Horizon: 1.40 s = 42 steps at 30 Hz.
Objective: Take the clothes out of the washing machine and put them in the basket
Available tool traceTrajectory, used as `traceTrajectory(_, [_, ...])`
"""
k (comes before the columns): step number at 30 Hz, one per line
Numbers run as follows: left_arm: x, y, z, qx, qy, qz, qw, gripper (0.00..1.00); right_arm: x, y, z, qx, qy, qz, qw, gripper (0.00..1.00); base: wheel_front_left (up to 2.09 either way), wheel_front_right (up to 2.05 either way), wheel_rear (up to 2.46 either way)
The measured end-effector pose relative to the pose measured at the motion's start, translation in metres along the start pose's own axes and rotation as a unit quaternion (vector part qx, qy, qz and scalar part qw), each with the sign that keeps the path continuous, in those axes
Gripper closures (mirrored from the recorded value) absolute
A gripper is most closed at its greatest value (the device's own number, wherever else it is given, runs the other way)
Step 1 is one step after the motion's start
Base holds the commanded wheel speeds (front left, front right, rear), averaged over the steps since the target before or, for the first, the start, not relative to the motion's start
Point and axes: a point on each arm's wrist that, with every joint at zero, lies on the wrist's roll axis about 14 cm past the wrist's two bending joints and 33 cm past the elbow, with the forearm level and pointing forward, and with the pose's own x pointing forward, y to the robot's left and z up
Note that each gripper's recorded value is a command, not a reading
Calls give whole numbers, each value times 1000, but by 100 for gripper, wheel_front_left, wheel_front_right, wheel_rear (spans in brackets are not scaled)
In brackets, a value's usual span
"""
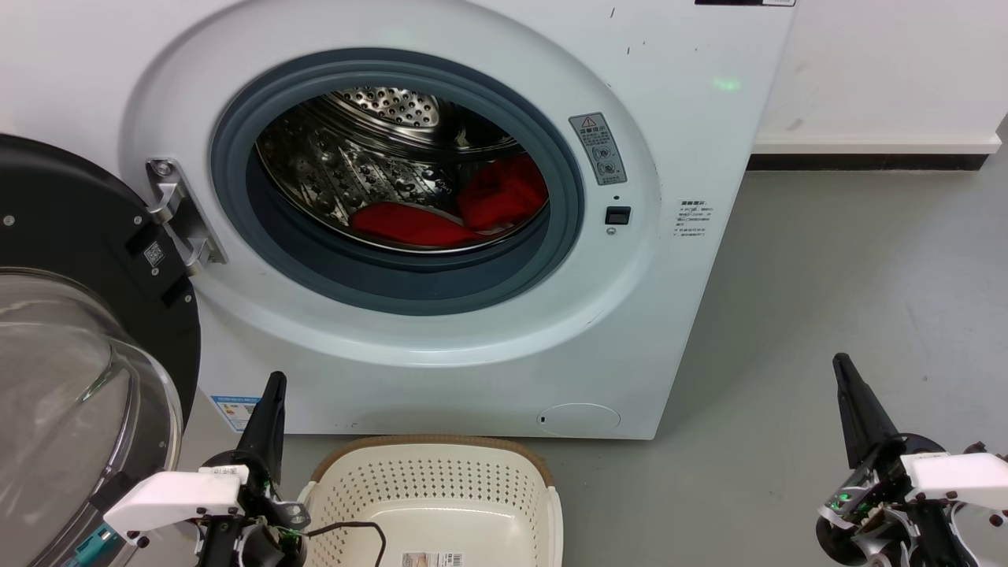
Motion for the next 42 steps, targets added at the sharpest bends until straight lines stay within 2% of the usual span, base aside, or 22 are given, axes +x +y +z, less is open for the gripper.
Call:
traceTrajectory(36, [0,0,0,0,0,0,1000,100,0,0,0,0,0,0,1000,100,0,0,0])
traceTrajectory(37, [0,0,0,0,0,0,1000,0,0,0,0,0,0,0,1000,0,0,0,0])
traceTrajectory(42, [-11,24,-1,-3,-2,35,999,0,-10,-23,1,2,-4,-34,999,0,0,0,0])
